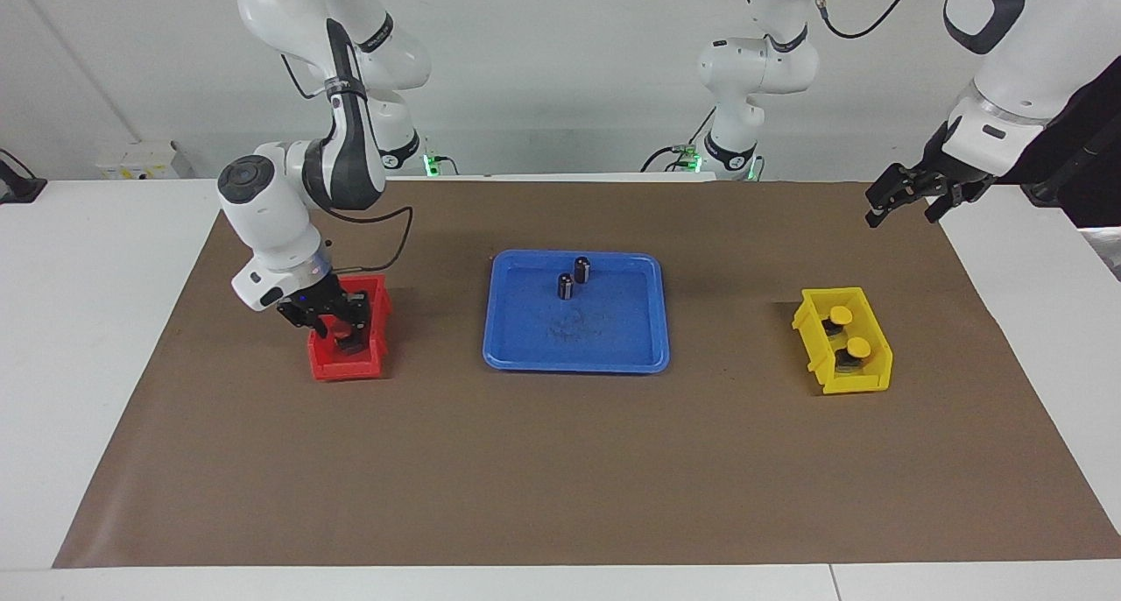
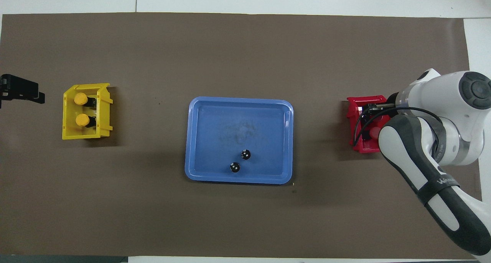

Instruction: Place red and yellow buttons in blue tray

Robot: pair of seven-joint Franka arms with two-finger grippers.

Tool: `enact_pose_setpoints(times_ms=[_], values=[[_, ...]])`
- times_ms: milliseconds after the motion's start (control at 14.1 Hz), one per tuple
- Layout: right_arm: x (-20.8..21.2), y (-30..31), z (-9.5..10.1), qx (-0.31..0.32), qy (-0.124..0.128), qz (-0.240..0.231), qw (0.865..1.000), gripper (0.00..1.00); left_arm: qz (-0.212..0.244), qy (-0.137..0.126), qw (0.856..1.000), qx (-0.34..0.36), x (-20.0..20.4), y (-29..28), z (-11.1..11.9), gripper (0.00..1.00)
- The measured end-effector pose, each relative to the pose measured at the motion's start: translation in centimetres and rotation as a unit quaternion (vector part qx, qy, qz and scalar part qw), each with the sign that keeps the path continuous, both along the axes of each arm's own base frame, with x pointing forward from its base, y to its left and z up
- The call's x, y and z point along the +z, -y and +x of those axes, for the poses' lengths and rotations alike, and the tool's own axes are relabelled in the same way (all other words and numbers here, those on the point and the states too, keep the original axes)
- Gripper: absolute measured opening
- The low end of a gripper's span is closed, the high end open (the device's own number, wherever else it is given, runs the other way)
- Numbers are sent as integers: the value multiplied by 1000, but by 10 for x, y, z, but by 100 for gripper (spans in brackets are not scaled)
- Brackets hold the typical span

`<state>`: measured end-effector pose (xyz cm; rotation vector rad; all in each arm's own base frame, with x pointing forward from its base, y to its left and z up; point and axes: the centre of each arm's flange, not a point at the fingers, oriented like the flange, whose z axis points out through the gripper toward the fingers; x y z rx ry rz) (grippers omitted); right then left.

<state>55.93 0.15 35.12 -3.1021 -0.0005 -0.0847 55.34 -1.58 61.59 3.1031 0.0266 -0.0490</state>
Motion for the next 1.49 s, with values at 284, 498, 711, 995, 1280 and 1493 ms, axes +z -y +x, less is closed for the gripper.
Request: enact_pose_setpoints(times_ms=[284,498,711,995,1280,1493], values=[[-4,0,-4,6,-5,0,1000,45,8,1,1000,-20,0,-2,0,100],[3,0,-2,16,-13,0,1000,42,8,2,1000,-27,0,-3,0,100],[56,-2,20,26,-37,3,999,42,11,58,998,-27,-12,-9,15,100],[129,-92,50,21,-25,10,999,42,17,87,996,-29,-125,-16,33,97],[112,-261,33,-31,0,30,999,42,25,78,996,-32,-194,-15,50,74],[72,-345,4,-50,-3,19,999,42,28,87,995,-32,-211,-15,56,71]])
